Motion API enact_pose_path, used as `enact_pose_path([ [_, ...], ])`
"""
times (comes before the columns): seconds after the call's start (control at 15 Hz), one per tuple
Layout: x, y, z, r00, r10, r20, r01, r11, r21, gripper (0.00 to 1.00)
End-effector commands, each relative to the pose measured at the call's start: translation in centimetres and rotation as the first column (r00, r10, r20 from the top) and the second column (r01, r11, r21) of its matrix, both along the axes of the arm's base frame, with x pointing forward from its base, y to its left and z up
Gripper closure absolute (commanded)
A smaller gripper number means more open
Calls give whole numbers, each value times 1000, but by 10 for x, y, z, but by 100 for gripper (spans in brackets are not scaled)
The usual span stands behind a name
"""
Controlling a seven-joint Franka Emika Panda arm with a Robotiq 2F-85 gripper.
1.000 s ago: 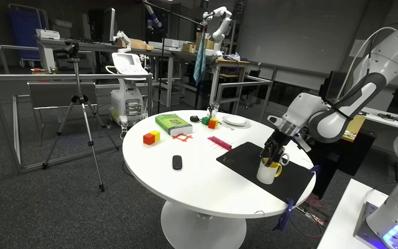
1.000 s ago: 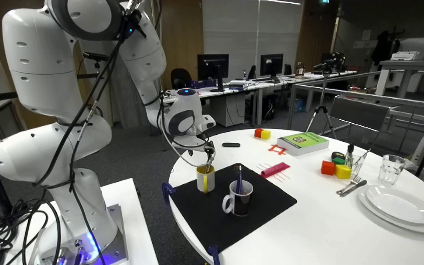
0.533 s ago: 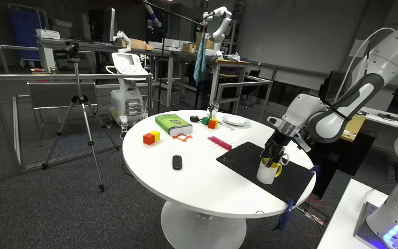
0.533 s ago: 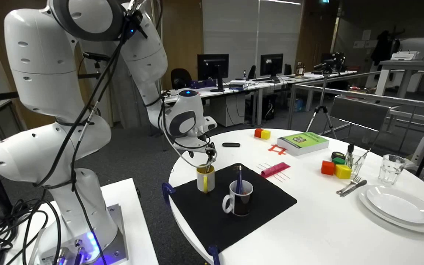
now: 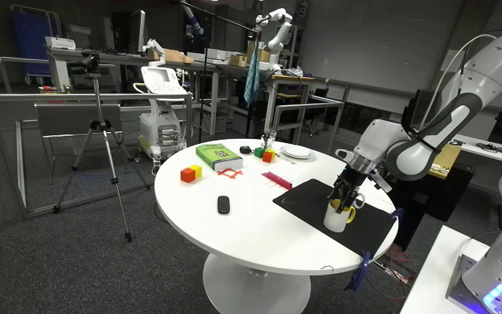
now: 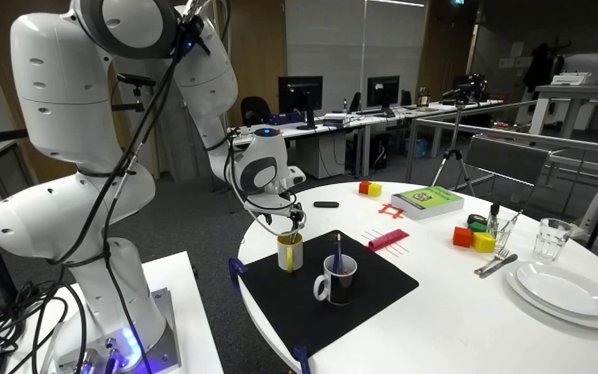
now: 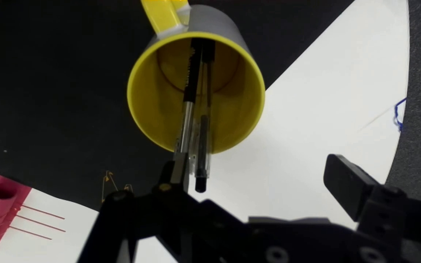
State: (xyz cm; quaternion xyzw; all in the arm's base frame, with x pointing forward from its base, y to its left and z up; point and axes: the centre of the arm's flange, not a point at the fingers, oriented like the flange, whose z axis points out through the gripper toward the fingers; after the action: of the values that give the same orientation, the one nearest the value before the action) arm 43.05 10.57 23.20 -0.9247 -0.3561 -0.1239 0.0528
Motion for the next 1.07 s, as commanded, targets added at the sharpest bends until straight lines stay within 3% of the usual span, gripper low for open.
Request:
enact_pose_path([
  [0.0, 15, 5, -10, 1000, 27, -14, -27, 1000, -2, 0],
  [1.0, 16, 15, -10, 997, 72, -2, -72, 997, -26, 0],
])
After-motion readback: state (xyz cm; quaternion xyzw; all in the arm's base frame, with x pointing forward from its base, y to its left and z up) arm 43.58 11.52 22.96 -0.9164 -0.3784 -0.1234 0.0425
